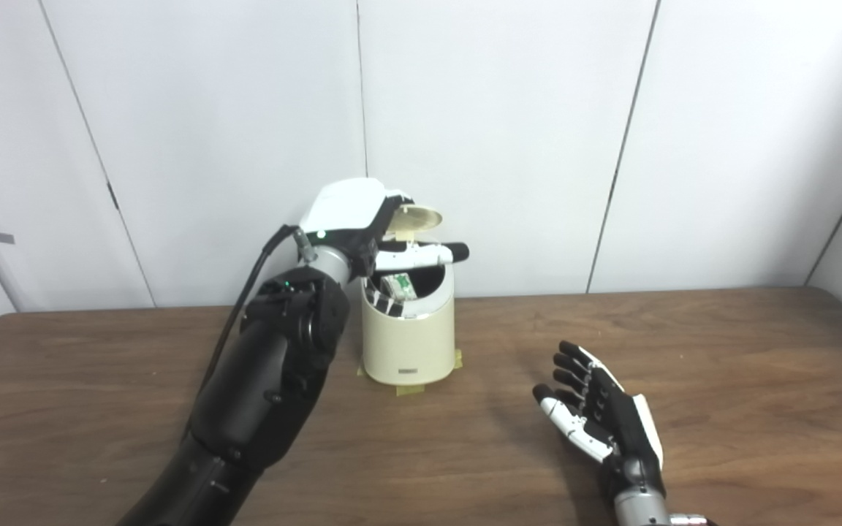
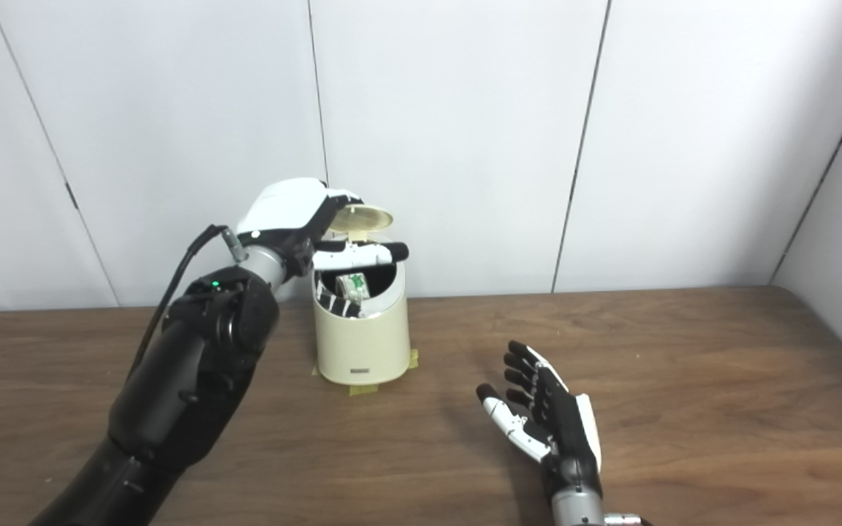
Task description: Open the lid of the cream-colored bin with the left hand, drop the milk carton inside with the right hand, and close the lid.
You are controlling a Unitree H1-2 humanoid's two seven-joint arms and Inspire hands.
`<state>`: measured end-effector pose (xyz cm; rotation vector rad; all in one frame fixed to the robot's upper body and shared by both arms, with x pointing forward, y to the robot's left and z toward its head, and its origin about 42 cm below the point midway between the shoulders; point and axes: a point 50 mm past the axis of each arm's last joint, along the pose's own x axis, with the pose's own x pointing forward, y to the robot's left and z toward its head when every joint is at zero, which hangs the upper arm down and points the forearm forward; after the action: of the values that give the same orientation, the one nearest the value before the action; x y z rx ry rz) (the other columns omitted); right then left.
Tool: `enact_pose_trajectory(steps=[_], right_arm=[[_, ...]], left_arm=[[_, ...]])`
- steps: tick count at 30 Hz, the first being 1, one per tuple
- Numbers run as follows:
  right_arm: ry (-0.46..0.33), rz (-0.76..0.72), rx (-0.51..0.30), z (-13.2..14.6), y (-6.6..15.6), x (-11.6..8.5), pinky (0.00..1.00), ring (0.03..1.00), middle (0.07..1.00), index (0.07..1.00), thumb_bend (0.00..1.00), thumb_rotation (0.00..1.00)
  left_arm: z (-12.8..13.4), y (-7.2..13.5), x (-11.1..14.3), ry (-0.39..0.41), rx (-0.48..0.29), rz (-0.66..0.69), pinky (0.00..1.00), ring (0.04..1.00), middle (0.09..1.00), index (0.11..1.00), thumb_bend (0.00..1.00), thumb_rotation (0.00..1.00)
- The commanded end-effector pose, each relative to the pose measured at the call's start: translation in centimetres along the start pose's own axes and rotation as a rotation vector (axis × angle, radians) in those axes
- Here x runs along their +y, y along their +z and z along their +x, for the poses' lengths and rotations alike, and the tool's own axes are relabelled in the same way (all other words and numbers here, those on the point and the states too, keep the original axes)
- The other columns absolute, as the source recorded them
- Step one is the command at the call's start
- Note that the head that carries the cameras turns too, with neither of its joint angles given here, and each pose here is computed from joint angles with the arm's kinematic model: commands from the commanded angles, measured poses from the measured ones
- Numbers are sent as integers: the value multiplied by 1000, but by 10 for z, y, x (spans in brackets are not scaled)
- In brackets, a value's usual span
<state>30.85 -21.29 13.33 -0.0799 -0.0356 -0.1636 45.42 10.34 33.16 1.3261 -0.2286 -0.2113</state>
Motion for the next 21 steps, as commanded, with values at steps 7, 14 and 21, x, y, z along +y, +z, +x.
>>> enact_pose_trajectory(steps=[7,14,21], right_arm=[[6,2,-62,7,10,1,730,805,810,803,226,177],[5,3,-51,6,9,0,744,820,821,809,230,232],[3,17,-54,7,8,2,734,811,818,804,234,197]], left_arm=[[-4,8,10,92,-23,54,1000,960,864,818,1000,969],[-7,9,-1,47,-11,47,1000,959,854,823,993,970],[-12,1,-11,16,26,59,1000,958,850,831,990,959]])
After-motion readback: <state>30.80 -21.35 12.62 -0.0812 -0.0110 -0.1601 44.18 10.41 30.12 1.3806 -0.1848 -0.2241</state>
